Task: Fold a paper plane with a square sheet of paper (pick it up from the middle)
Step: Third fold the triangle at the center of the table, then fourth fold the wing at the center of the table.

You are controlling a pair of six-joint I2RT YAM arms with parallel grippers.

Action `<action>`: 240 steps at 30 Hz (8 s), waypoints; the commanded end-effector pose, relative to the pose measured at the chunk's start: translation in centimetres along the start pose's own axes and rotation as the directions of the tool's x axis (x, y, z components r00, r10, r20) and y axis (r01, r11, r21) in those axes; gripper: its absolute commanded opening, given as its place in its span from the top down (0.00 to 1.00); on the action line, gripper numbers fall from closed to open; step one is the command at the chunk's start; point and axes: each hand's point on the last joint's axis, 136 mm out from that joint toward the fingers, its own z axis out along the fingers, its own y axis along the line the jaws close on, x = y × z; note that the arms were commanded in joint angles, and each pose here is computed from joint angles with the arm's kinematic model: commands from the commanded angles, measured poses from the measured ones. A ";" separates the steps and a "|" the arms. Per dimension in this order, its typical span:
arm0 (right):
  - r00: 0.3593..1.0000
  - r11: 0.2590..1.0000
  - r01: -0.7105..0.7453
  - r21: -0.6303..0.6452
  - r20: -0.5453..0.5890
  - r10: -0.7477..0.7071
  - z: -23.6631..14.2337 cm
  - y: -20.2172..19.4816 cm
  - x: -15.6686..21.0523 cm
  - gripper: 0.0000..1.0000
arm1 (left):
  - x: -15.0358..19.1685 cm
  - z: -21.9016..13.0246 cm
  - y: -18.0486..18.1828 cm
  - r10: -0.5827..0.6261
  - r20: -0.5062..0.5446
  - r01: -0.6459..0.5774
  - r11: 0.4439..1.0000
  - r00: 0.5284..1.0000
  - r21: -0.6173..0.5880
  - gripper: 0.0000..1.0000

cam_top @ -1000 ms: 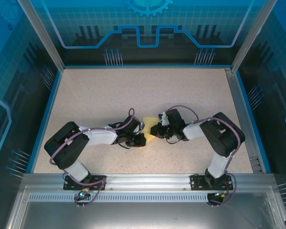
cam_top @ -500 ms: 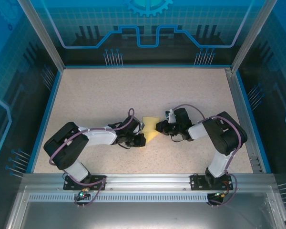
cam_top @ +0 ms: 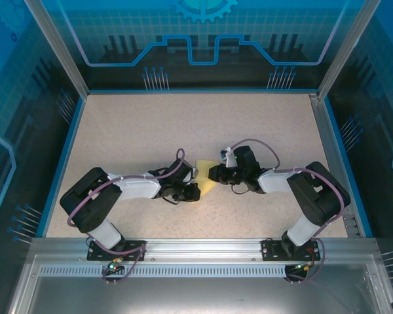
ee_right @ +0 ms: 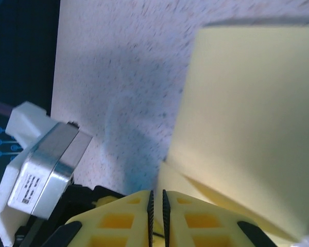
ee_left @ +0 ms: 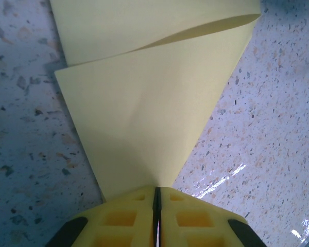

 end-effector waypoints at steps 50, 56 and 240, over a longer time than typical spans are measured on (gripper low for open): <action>0.973 0.948 -0.112 0.299 -0.160 0.166 3.0 -6.3 5.3 0.87 | 3.9 -0.1 3.4 -0.197 -0.156 0.197 0.980 0.968 -0.019 0.81; 0.974 0.946 -0.110 0.304 -0.159 0.164 3.0 -6.4 5.2 0.87 | 5.3 -0.4 3.5 -0.221 -0.198 0.224 0.975 0.955 -0.010 0.81; 0.999 0.994 -0.034 0.102 -0.001 0.034 -5.7 1.7 -1.9 0.54 | -1.1 -1.3 -0.3 -0.020 0.224 0.035 0.997 0.974 -0.064 0.85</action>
